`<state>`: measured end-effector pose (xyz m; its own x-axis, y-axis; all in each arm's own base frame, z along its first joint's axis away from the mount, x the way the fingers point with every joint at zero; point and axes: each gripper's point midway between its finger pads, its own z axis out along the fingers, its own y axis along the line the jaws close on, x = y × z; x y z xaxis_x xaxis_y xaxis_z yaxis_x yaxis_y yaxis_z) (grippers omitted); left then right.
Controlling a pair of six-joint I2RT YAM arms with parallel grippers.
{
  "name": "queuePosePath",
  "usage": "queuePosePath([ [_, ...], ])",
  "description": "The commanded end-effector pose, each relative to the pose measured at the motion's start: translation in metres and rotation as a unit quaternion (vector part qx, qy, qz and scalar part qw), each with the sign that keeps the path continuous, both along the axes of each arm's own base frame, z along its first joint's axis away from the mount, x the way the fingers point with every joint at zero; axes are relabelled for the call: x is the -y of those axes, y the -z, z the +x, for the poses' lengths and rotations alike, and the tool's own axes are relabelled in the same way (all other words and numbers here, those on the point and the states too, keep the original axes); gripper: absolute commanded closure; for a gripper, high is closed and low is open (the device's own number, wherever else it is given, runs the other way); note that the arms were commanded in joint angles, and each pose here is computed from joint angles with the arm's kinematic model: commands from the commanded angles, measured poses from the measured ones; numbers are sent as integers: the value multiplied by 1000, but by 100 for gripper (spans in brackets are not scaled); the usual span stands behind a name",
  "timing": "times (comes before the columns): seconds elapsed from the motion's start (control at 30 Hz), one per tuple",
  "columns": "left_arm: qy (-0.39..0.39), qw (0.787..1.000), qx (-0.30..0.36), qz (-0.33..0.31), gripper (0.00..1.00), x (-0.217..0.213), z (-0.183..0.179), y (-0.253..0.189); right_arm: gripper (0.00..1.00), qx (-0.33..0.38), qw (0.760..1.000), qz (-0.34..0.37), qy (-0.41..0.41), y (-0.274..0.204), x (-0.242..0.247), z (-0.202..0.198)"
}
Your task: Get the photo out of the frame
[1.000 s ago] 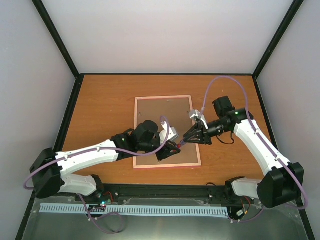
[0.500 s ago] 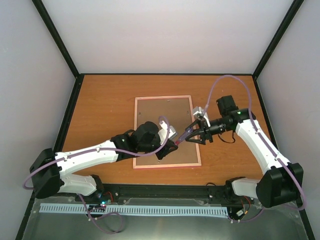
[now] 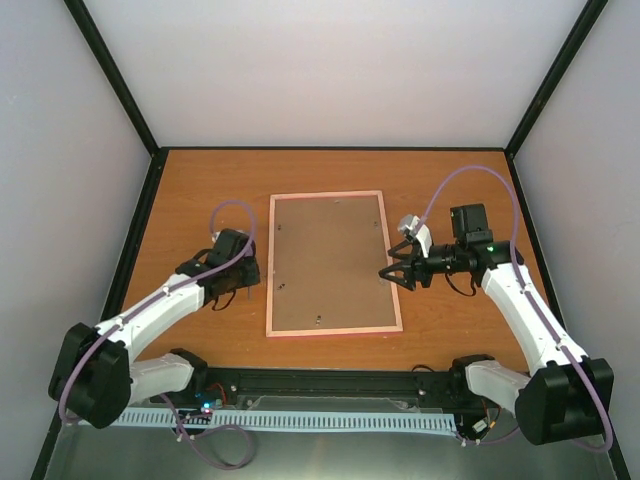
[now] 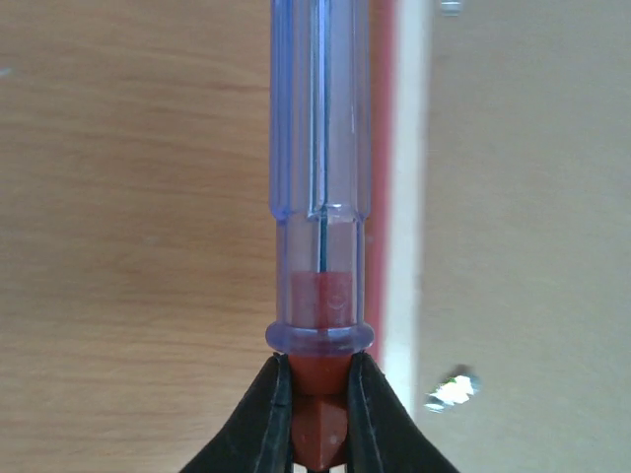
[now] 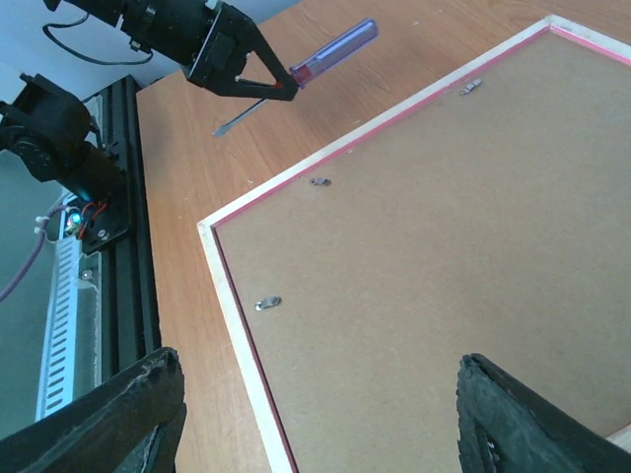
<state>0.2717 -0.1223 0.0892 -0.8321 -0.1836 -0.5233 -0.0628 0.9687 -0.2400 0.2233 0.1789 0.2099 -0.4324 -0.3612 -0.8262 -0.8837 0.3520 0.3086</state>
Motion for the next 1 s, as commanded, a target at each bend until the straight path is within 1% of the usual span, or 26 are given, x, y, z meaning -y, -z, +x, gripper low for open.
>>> queuePosePath([
  [0.0,-113,993,-14,12,99,-43,2,4,27,7,1000,-6,7,2,1,6],
  [0.07,-133,990,-30,27,99,-56,1,14,27,6,1000,-4,4,2,0,6],
  [0.2,-136,984,-100,47,99,-59,-3,45,27,3,1000,-1,1,2,0,4],
  [0.3,-133,979,-138,67,98,-61,-5,66,27,1,1000,1,-2,2,-1,3],
  [0.4,-132,977,-151,73,96,-61,-8,78,27,-3,1000,-1,-2,4,-1,4],
  [0.43,-133,977,-152,70,94,-61,-10,81,27,-4,1000,0,-3,5,-1,3],
  [0.47,-133,977,-151,68,87,-61,-11,83,27,-5,1000,0,-4,5,-1,3],
  [0.5,-135,977,-152,66,75,-61,-13,84,27,-7,1000,1,-4,5,-1,3],
  [0.53,-134,977,-153,66,67,-61,-14,86,27,-7,1000,1,-5,5,-1,4],
  [0.57,-134,977,-154,65,63,-61,-14,87,27,-7,1000,1,-5,6,-1,4],
  [0.63,-132,978,-151,60,59,-59,-12,85,27,-10,1000,0,-6,7,-1,4],
  [0.73,-127,983,-125,45,57,-54,-2,72,28,-10,1000,-1,-7,7,-1,5],
  [0.87,-116,990,-72,20,55,-48,11,40,28,-9,1000,-8,-5,11,0,5],
  [0.97,-112,993,-29,10,52,-47,21,7,28,-8,1000,-17,1,16,2,8],
])
